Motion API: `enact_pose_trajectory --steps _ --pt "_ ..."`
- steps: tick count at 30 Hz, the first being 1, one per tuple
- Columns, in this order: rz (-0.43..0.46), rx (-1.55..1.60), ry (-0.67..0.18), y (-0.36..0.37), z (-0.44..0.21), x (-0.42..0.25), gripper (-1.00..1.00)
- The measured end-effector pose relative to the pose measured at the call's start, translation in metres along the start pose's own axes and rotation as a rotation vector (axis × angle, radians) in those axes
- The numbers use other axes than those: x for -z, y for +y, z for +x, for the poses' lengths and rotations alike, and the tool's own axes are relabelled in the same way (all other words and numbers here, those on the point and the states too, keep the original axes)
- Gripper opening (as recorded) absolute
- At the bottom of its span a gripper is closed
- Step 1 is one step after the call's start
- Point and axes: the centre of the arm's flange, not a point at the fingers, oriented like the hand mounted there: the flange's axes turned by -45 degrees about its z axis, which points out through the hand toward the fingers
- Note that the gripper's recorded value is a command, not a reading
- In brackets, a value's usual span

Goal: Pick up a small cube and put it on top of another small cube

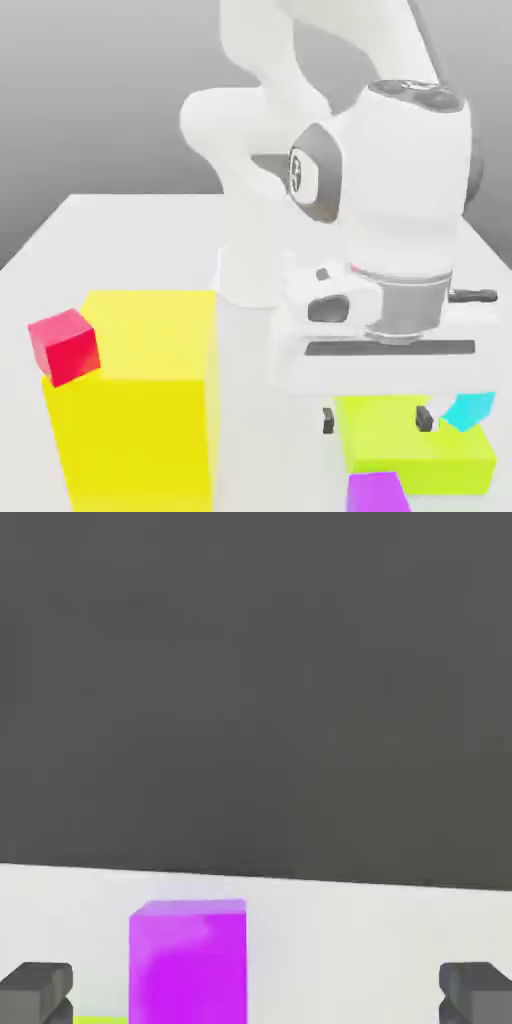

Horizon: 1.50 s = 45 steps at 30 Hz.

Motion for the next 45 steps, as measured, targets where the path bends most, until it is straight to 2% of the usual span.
enact_pose_trajectory --steps 2,5,6,13,18,27,36,39,43,44,45 --pt "0.011 0.004 -0.038 -0.008 -0.007 -0.033 0.0" --pt "0.015 0.005 -0.05 -0.011 -0.01 -0.077 0.0" --pt "0.015 0.005 -0.051 -0.011 -0.012 -0.091 -1.0" --pt "0.015 0.005 -0.051 -0.012 -0.012 -0.094 -1.0" --pt "0.009 0.03 -0.052 -0.012 -0.014 -0.036 -1.0" --pt "-0.033 0.36 -0.054 -0.018 -0.079 0.035 -1.0" --pt "0.008 0.686 -0.05 -0.016 -0.158 0.08 -1.0" --pt "0.032 0.769 -0.046 -0.016 -0.178 0.077 -1.0" --pt "0.035 0.783 -0.045 -0.016 -0.183 0.036 -1.0" --pt "0.034 0.784 -0.045 -0.016 -0.184 0.027 1.0" --pt "0.034 0.784 -0.045 -0.016 -0.184 0.027 1.0"
